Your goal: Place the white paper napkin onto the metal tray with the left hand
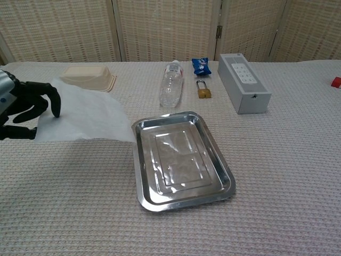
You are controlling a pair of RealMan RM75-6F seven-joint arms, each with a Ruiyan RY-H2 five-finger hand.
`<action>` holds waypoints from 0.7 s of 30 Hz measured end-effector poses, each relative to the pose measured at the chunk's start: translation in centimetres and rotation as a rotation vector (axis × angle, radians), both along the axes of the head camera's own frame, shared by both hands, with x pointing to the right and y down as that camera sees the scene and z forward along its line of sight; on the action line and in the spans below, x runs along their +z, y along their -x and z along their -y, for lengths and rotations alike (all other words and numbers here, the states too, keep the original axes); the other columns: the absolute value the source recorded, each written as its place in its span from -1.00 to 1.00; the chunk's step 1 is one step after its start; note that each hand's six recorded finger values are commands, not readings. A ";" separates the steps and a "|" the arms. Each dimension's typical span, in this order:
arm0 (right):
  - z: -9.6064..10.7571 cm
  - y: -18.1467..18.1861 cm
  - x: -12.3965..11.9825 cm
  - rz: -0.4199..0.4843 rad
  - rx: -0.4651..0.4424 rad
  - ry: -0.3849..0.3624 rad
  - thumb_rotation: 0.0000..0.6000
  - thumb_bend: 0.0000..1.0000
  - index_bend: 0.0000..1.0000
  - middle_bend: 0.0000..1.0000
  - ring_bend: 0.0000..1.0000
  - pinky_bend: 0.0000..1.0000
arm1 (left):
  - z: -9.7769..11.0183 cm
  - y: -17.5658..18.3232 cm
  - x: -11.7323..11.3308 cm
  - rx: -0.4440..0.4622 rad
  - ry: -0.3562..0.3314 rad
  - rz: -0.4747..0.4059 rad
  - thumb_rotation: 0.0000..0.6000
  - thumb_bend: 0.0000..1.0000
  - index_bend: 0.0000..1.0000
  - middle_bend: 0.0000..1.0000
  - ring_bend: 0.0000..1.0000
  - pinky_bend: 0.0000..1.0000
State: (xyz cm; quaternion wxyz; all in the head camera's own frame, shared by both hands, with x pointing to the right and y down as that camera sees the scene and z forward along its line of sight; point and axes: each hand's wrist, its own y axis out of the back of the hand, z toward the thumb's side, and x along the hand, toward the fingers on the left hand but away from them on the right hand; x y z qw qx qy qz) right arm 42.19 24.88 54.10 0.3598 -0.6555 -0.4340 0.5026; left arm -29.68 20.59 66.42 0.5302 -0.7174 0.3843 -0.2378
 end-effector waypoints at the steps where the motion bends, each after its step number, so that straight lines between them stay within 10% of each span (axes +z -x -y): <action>1: 0.0 -0.1 -0.2 0.005 0.002 -0.003 1.00 -0.26 -1.00 -1.00 -1.00 -1.00 | -0.1 -0.6 0.1 0.008 0.001 -0.005 1.00 0.24 0.27 1.00 1.00 1.00; 21: -0.5 -1.1 -3.1 0.116 0.027 -0.004 1.00 -0.26 -1.00 -1.00 -1.00 -1.00 | -3.7 -12.9 4.8 0.174 0.151 0.118 1.00 0.25 0.18 1.00 1.00 1.00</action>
